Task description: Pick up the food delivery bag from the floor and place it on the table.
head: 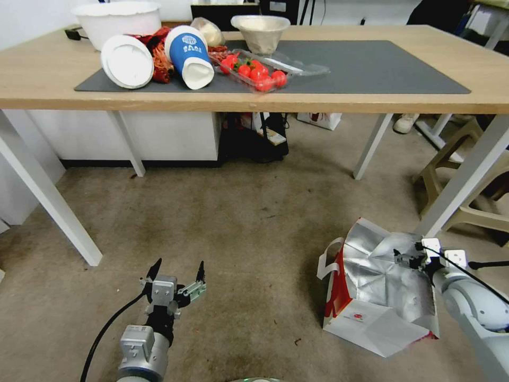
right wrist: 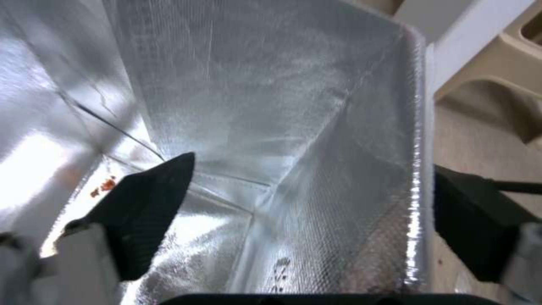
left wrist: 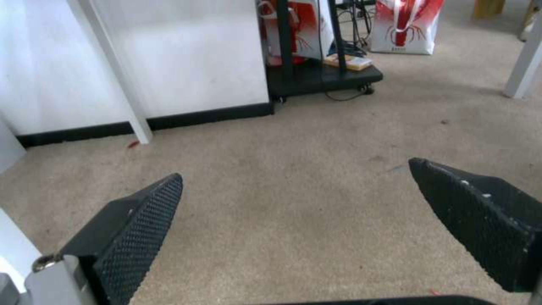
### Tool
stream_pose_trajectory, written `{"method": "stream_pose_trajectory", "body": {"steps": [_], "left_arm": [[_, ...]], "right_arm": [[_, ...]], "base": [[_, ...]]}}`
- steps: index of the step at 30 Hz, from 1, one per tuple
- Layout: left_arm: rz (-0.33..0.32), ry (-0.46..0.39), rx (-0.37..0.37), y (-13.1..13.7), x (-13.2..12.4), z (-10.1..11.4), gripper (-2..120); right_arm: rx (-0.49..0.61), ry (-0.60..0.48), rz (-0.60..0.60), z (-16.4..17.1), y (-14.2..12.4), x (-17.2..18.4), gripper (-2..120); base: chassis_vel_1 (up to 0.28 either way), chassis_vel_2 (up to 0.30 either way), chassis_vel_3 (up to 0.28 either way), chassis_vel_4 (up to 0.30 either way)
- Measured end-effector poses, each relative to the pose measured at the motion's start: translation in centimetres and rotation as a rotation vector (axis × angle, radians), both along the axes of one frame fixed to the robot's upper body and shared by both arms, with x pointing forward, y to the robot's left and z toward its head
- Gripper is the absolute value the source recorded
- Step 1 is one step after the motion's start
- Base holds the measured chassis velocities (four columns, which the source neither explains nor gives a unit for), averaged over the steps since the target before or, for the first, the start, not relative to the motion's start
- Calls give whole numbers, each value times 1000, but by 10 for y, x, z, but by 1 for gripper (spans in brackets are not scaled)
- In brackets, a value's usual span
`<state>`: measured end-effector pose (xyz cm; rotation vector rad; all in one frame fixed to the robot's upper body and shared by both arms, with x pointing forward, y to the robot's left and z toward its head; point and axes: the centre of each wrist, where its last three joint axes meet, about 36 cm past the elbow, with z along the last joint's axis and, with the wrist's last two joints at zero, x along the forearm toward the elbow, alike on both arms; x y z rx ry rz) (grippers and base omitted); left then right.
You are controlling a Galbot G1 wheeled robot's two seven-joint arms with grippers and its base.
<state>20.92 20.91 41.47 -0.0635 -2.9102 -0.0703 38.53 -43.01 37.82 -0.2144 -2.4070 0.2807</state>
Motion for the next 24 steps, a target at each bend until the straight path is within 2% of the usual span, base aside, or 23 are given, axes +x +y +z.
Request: {"method": "stream_pose_trajectory", "body": {"steps": [5,8,9,12,14,17,18,20,22,24], "left_arm": [[4,-2,3,-1,-1,0,100],[6,-6,3,-1,-1,0,100],[6,-6,3,-1,-1,0,100],[19,-11,4,-1,-1,1,100],[20,-12,4,-1,-1,1,100],[27,-14,6,-1,-1,0,100],[27,-14,6,-1,-1,0,100],[27,-14,6,-1,-2,-1,100],[27,-13,6,-1,-3,-1,100],[25,-11,5,-1,-3,-1,100]], "right_arm": [[3,21,-20,-3,4,0,78],[12,32,-24,-6,6,-2,65],[12,32,-24,-6,6,-2,65],[23,30,-17,-6,6,-4,49],[23,30,-17,-6,6,-4,49],[32,22,-16,-4,5,-4,32],[32,22,-16,-4,5,-4,32],[32,20,-16,-4,3,-4,21],[34,20,-14,-4,3,-6,18],[38,18,-10,-3,3,-8,10]], "base": [[0,0,0,0],[0,0,0,0],[0,0,0,0],[0,0,0,0],[0,0,0,0],[0,0,0,0],[0,0,0,0],[0,0,0,0],[0,0,0,0],[0,0,0,0]]}}
